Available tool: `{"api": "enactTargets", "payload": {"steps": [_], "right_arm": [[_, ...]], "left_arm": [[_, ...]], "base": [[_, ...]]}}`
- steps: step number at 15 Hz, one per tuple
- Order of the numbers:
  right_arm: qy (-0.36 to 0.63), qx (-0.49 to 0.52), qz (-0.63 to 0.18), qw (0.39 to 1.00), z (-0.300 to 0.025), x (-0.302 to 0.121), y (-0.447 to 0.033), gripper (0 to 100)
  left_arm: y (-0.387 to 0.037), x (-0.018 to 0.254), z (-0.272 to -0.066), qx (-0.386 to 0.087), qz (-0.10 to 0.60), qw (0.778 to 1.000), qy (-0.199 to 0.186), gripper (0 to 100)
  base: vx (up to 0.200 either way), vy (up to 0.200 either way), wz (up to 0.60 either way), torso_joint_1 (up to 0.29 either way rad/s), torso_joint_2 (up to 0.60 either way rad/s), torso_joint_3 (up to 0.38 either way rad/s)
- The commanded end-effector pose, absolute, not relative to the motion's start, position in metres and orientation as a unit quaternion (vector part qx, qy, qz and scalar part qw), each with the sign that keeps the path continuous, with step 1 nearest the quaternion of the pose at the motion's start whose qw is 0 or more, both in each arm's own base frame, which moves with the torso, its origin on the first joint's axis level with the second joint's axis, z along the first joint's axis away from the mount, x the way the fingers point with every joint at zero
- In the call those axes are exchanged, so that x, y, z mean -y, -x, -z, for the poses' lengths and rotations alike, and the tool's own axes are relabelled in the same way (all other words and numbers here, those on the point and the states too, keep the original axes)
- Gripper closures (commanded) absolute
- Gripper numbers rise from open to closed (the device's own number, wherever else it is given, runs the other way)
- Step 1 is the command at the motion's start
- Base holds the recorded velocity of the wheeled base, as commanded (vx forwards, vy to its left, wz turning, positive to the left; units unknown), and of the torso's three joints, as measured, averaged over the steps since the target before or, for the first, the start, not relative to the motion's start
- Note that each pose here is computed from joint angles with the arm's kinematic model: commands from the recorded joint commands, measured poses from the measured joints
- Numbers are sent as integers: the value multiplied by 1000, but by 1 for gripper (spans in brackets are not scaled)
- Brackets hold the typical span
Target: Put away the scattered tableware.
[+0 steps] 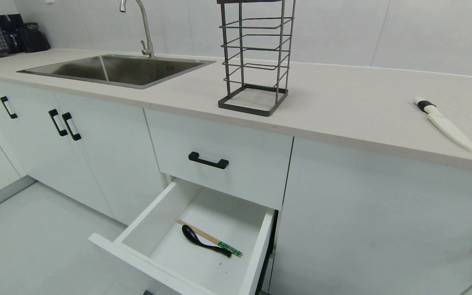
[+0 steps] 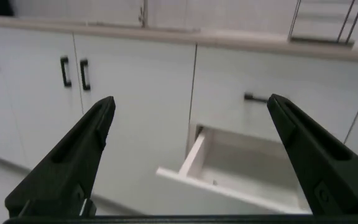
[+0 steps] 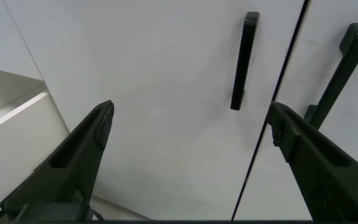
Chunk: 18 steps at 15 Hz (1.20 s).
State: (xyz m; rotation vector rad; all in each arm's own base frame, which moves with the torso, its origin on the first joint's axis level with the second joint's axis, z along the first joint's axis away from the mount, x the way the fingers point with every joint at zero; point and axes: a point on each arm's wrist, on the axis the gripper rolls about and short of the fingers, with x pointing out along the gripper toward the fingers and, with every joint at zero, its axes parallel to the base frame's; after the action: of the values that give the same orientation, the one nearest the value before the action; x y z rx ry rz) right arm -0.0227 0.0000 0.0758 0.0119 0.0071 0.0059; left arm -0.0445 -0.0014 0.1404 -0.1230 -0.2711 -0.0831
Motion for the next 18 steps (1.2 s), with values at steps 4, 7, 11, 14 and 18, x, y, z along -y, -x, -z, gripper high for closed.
{"api": "enactTargets", "payload": {"steps": [4,7,11,14,18], "right_arm": [[-6,-4,-7,1000,-76,0,23,0],[-6,-4,-6,1000,-76,0,23,0],[-6,-4,-6,1000,-76,0,23,0],[-7,-4,-6,1000,-76,0,23,0],[-7,-4,-7,1000,-76,0,23,0]], "left_arm": [[20,1,-132,-118,139,964,194,0],[-10,7,-130,-243,158,936,199,0],[-42,16,-113,-372,150,900,167,0],[-63,26,-101,-406,201,888,75,0],[-95,36,-84,-454,214,865,15,0]], "base": [[0,0,0,0,0,0],[0,0,0,0,0,0],[0,0,0,0,0,0],[0,0,0,0,0,0],[0,0,0,0,0,0]]}}
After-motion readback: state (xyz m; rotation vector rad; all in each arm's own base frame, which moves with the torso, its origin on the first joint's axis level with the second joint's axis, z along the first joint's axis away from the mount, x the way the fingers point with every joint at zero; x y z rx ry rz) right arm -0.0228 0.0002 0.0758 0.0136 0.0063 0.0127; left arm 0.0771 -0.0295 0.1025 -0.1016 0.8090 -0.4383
